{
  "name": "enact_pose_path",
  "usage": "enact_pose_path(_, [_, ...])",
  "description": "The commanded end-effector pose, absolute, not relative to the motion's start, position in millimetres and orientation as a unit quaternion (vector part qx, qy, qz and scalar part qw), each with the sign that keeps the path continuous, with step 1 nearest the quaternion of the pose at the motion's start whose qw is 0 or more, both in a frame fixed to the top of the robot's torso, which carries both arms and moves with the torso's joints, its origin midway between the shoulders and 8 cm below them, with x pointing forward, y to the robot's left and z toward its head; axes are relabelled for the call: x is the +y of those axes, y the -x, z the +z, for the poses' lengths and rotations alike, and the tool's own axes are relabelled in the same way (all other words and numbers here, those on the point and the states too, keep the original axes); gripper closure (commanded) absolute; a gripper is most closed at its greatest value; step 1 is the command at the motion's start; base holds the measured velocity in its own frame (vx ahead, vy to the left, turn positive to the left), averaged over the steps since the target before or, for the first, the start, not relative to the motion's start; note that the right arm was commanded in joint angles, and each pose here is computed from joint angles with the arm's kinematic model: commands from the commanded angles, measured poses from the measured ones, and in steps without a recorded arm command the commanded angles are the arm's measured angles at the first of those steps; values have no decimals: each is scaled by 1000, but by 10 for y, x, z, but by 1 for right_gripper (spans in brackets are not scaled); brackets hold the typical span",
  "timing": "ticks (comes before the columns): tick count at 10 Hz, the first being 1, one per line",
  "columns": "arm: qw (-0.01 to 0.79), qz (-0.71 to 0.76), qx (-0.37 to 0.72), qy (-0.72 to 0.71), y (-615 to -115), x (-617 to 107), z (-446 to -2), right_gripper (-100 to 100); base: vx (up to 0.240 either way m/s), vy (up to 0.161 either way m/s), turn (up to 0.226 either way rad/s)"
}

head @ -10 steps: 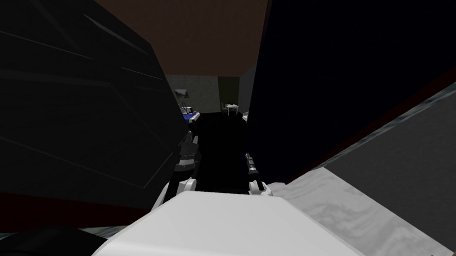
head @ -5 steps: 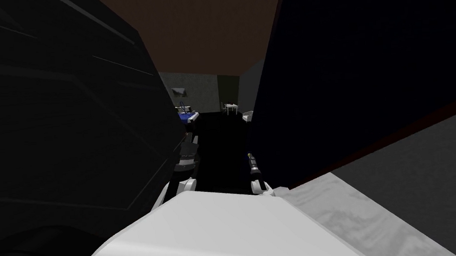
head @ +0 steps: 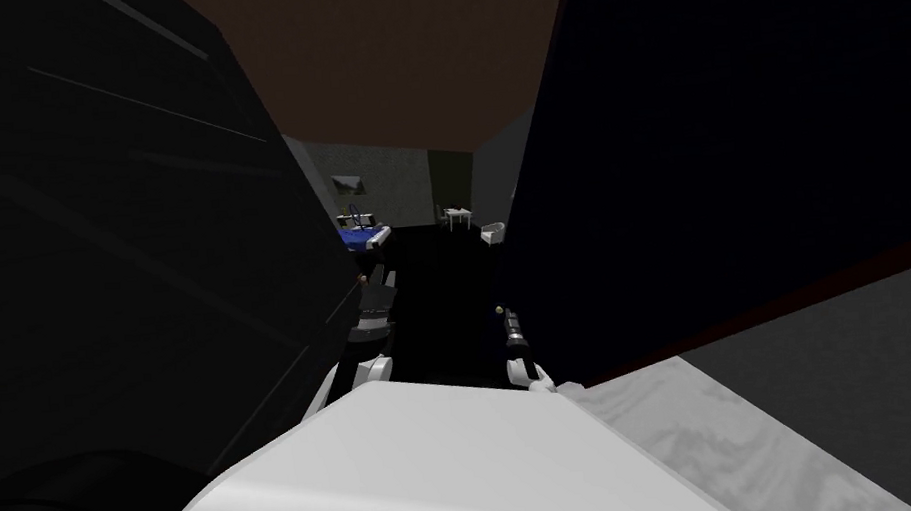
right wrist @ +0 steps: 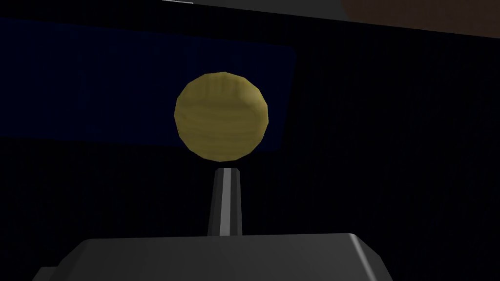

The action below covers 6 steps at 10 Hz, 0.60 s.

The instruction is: Push the door open

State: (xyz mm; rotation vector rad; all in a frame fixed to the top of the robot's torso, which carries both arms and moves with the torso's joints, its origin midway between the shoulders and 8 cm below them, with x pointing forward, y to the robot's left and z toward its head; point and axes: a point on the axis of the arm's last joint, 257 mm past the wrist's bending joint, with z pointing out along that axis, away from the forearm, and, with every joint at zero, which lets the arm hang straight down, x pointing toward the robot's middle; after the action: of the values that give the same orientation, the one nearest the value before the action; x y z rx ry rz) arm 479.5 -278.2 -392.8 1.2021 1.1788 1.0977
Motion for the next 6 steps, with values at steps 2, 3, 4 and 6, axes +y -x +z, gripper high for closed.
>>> enact_pose_path(2, [535, 463, 491, -509, -4801, -2769, -3922, -100, -106, 69, -55])
enact_pose_path(3, [534, 465, 488, -512, -4804, -2755, -3919, -100, -221, 48, -30])
enact_pose_path(4, [532, 466, 484, -515, -4808, -2735, -3917, -100, -237, 92, -50])
enact_pose_path(6, [528, 470, 478, -521, -4813, -2685, -3915, -100, -228, 140, -73])
